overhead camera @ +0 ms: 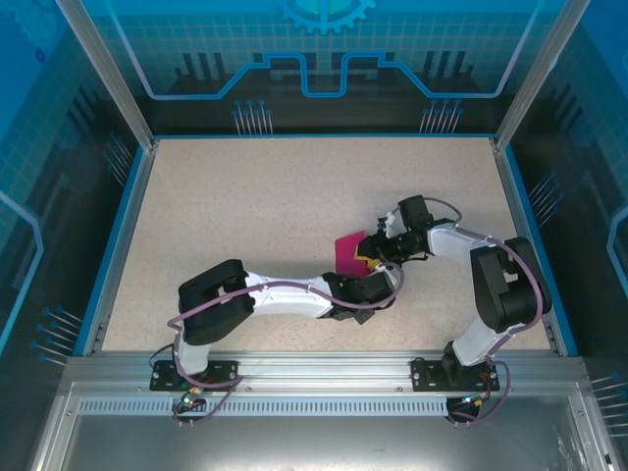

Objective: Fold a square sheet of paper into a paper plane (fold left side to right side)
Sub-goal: Fold the triangle a second time at the center of the table.

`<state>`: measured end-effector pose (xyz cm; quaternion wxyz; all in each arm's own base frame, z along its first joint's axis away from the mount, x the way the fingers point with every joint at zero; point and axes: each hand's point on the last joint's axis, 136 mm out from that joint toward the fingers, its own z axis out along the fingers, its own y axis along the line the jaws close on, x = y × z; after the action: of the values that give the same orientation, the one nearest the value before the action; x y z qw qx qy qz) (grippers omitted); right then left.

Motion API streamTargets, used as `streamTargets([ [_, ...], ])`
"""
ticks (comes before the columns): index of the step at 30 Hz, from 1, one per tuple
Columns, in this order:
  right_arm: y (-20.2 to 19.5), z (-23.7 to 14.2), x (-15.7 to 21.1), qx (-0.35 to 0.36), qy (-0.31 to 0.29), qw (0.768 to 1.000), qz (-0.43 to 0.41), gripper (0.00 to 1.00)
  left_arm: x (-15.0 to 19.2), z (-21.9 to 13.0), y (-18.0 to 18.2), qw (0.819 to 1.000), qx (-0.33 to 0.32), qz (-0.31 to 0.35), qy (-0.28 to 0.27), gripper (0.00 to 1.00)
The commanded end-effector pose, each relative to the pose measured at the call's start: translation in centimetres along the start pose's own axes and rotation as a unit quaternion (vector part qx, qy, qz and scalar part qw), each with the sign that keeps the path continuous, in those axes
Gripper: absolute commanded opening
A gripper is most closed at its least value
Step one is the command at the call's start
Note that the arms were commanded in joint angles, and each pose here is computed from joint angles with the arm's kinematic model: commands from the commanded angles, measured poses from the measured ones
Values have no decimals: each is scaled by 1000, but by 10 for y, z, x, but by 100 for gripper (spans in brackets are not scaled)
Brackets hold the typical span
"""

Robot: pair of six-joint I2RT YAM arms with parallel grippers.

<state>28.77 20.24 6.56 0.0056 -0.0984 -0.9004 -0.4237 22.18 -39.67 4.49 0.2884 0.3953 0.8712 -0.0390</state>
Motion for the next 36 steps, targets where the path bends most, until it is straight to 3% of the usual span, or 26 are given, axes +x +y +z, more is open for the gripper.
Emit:
streamTargets([
  [1, -4, 2, -1, 7, 5, 1000, 1, 38, -13, -19, 2, 999, 6, -10, -29, 36],
  [19, -4, 2, 1, 8, 8, 1000, -4, 38, -12, -26, 5, 999, 14, -25, -34, 1],
  [23, -3, 1, 2, 7, 9, 1000, -11, 38, -12, -30, 8, 998, 30, -45, -40, 0],
  [28, 12, -8, -7, -12, -16, 999, -37, 41, -16, -40, 7, 989, 102, -90, -55, 0],
  [36, 53, -42, -31, -66, -80, 991, -84, 57, -21, -47, 9, 961, 213, -164, -70, 0],
])
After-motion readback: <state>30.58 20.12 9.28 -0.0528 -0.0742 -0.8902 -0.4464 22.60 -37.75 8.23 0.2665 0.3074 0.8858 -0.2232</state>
